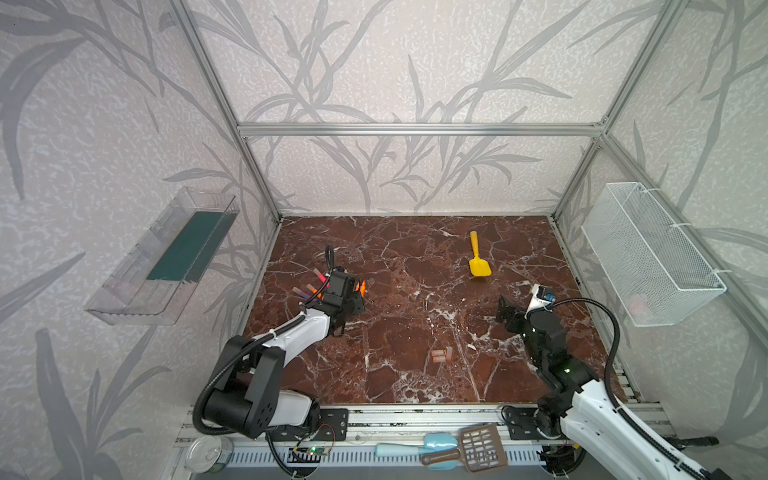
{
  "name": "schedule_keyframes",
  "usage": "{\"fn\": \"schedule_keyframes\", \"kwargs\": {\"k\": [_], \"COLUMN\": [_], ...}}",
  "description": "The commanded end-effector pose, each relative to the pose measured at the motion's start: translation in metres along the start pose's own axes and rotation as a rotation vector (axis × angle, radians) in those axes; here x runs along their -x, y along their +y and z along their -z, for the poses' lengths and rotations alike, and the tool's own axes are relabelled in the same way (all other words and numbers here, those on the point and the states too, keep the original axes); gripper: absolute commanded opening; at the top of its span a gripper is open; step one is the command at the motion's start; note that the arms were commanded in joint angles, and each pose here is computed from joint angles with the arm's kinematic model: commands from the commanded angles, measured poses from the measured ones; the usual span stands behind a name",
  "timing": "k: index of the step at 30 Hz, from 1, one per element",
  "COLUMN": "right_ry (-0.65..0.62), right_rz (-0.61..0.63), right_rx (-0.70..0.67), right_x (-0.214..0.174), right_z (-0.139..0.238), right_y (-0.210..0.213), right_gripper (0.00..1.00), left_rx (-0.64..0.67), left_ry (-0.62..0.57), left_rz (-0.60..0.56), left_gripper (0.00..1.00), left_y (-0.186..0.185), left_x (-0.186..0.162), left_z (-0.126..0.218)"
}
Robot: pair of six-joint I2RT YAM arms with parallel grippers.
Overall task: Insert the pens into the pen caps
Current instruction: 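Release the capped marker and grasp the uncapped pink marker with the left gripper, then lift the uncapped pink marker upright with the left gripper toward the table center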
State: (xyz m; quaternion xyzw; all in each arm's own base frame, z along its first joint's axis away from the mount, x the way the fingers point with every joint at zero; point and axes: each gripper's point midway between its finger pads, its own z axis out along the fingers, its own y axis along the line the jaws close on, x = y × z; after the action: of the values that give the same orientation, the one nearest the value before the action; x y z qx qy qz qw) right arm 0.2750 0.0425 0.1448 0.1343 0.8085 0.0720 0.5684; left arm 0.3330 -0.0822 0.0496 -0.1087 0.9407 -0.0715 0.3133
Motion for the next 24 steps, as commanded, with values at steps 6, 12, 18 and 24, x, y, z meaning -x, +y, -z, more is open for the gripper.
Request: {"fn": "schedule_keyframes", "kwargs": {"k": [6, 12, 18, 24], "right_ry": [-0.053, -0.04, -0.041, -0.041], "right_rz": [-0.015, -0.013, -0.015, -0.018], "right_rx": [-0.019, -0.008, -0.004, 0.005], "right_x": [0.011, 0.008, 0.009, 0.009], "right_z": [-0.003, -0.005, -0.005, -0.004], "right_y": [-0.003, -0.001, -0.001, 0.0], "right_gripper": [0.97, 0.97, 0.97, 0.97], "left_rx": [0.26, 0.386, 0.448, 0.41], "left_ry": [-0.092, -0.096, -0.064, -0.038], "left_rz": [0.062, 0.074, 0.077, 0.089], "left_gripper": [0.39, 0.37, 0.39, 0.41], "left_y": [0.032, 0.043, 0.047, 0.041], "left_x": [0.032, 0.046, 0.052, 0.047], "left_z": [-0.006, -0.016, -0.026, -0.032]}}
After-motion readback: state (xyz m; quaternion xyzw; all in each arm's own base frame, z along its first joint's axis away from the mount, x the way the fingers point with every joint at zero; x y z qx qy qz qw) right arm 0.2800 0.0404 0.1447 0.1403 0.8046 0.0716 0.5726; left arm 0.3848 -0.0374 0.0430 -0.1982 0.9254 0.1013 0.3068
